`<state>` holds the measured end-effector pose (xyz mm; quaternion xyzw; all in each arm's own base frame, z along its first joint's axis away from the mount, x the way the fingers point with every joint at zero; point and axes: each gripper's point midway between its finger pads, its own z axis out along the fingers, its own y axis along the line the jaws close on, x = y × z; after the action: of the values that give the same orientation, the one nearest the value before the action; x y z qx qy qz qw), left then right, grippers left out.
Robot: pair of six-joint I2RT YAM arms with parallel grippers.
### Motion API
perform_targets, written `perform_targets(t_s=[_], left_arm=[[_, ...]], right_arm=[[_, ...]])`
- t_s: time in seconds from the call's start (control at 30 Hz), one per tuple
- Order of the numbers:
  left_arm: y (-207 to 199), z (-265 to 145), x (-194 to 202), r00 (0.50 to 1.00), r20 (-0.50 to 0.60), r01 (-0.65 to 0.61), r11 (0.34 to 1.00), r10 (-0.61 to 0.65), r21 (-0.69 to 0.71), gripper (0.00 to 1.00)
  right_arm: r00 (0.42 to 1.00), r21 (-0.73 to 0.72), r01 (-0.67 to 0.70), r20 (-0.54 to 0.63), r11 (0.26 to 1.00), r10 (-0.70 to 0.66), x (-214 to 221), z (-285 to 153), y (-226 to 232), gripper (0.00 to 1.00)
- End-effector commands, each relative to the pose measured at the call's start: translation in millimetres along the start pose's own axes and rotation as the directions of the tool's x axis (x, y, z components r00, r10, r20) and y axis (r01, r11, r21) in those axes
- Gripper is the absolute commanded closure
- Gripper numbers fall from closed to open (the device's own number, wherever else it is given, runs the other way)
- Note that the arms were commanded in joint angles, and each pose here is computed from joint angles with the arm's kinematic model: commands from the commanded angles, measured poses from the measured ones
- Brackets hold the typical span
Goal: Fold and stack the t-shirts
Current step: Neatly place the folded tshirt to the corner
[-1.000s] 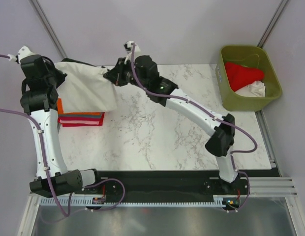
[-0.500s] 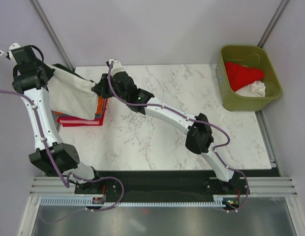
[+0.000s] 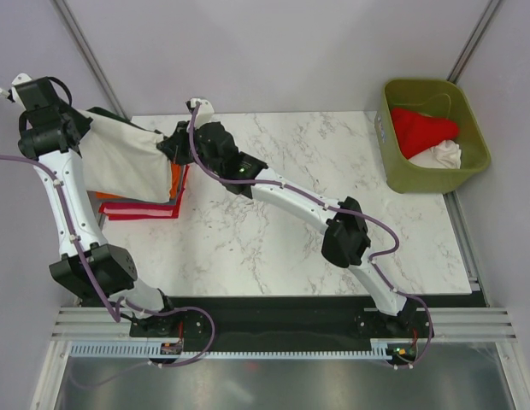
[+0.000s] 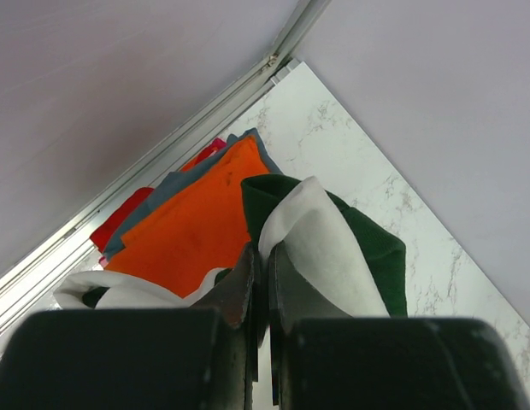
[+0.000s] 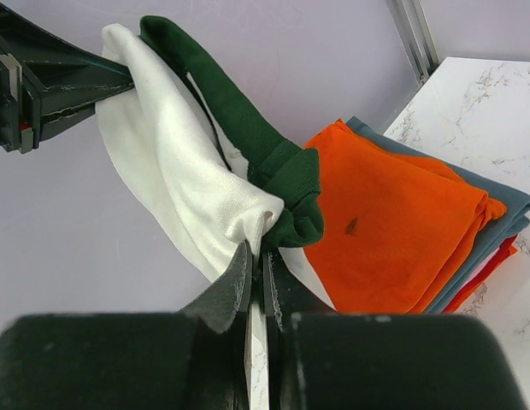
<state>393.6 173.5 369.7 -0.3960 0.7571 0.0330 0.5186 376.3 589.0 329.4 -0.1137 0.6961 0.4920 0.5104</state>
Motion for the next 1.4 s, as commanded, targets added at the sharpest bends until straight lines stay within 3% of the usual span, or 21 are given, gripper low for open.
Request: perform_targets(t_s=[0.0, 0.5, 0.9, 1.37], left_arm=[[-7.2, 9.6, -17.5, 0.998, 0.056, 0.007, 0.999, -0.009, 0.035, 0.98], [-5.9, 59.5, -0.5, 1.000, 0.002, 0.016, 1.000, -0.016, 0.014, 0.98], [-2.8, 94.6, 6.0, 0.999, 0.020, 0.033, 0.999, -0.033, 0.006, 0.98], [-6.6, 137.4, 15.0, 0.995, 0.087, 0.052, 0.997, -0.057, 0.057, 0.98]], right_arm=[[0.993, -0.048, 0.013, 0.114, 0.999, -0.007, -43.9, -5.9, 22.2, 1.00], [0.994, 0.001, -0.046, 0.102, 0.999, 0.045, -23.5, 16.2, -21.3, 1.00], [0.973, -0.035, -0.182, 0.138, 0.983, 0.185, -11.7, 40.3, -72.3, 1.00], [0.944, -0.067, -0.233, 0.225, 0.970, 0.242, 1.3, 57.7, -110.1, 1.00]])
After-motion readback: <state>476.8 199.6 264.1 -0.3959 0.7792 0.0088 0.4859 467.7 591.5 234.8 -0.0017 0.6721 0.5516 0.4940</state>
